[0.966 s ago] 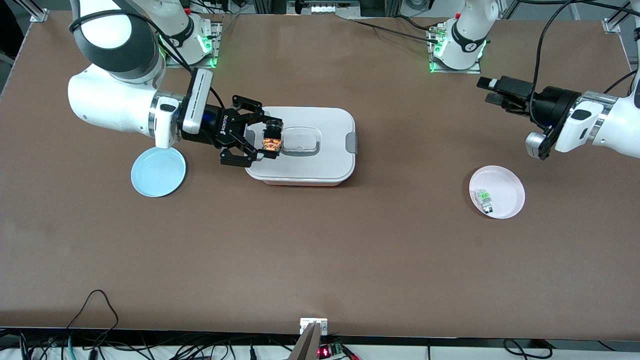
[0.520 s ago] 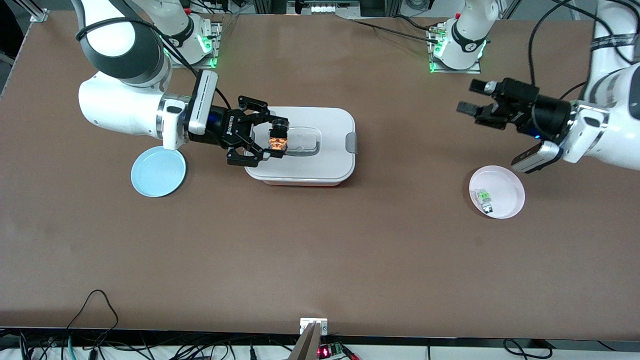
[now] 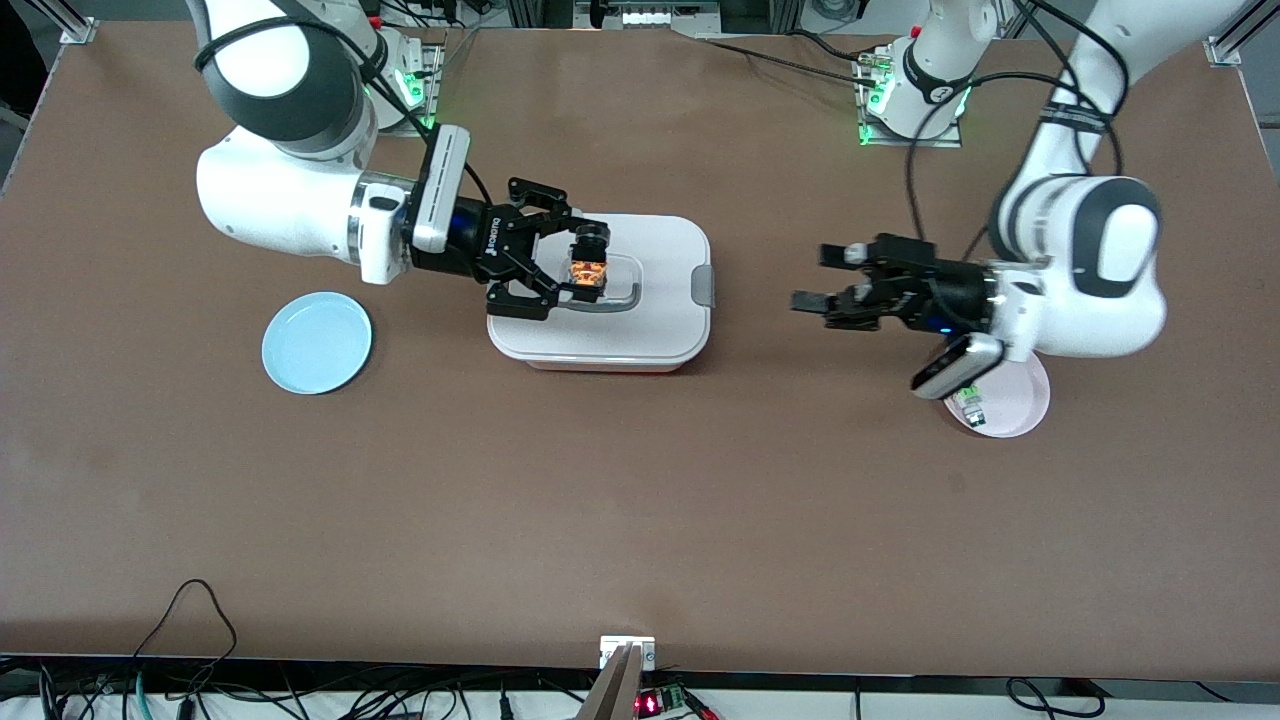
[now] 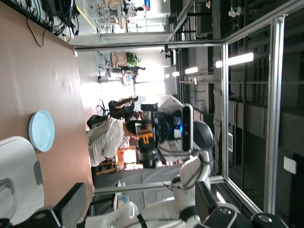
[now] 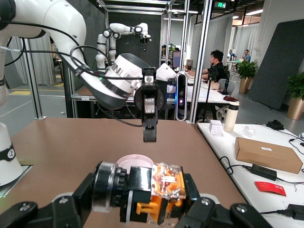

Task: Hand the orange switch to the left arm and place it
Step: 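Raise the switch above the box while the left gripper reaches toward it, then grasp the switch with the left gripper and open the right gripper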

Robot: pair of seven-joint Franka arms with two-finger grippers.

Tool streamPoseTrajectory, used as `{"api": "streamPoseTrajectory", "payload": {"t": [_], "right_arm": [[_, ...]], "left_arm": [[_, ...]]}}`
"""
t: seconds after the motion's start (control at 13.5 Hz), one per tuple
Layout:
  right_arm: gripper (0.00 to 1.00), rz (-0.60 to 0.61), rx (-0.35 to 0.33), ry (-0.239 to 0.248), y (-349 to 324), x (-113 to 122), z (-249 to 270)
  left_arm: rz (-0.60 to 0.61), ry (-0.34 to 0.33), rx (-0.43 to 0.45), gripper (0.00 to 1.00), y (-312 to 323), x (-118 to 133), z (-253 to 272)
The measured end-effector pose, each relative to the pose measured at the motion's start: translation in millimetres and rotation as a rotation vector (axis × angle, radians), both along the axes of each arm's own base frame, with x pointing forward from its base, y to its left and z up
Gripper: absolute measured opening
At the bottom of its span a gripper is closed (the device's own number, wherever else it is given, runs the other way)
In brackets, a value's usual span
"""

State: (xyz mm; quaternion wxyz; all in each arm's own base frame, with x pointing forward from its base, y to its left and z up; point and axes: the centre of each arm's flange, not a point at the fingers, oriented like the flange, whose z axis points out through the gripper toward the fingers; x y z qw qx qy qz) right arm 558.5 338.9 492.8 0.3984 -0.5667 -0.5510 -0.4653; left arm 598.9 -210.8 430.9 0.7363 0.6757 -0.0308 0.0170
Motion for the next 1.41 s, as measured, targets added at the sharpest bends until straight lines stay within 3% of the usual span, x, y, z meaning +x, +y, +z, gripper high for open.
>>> {"api": "streamPoseTrajectory", "payload": {"t": [0.3, 0.45, 0.52, 0.67, 1.04, 1.34, 1.41], "right_arm": [[0.75, -0.02, -0.016, -0.009, 27.6, -8.5, -3.6], [0.75, -0.021, -0.016, -0.01, 33.0, -8.9, -4.6], [0.75, -0.027, -0.017, -0.013, 34.4, -8.0, -4.5], [0.75, -0.038, -0.018, -0.019, 40.8, -7.2, -3.7], [0.75, -0.048, -0.024, -0.025, 60.3, -10.8, -6.9], [0.75, -0.048, -0.025, -0.022, 63.8, -11.8, -9.5], [0.75, -0.051, -0.027, -0.023, 64.4, -11.9, -9.8]], "left_arm": [[0.081, 0.023, 0.036, 1.0, -52.7, -10.7, 3.7], [0.105, 0.024, 0.065, 0.94, -64.4, -14.5, 4.0], [0.113, 0.025, 0.078, 0.84, -72.7, -17.8, 4.4], [0.109, 0.024, 0.095, 0.83, -93.1, -27.7, 7.1], [0.149, 0.064, 0.061, 0.8, -110.4, -35.4, 12.4], [0.156, 0.067, 0.063, 0.36, -109.0, -34.8, 11.7], [0.157, 0.067, 0.064, 0.33, -108.5, -34.6, 11.7]]}}
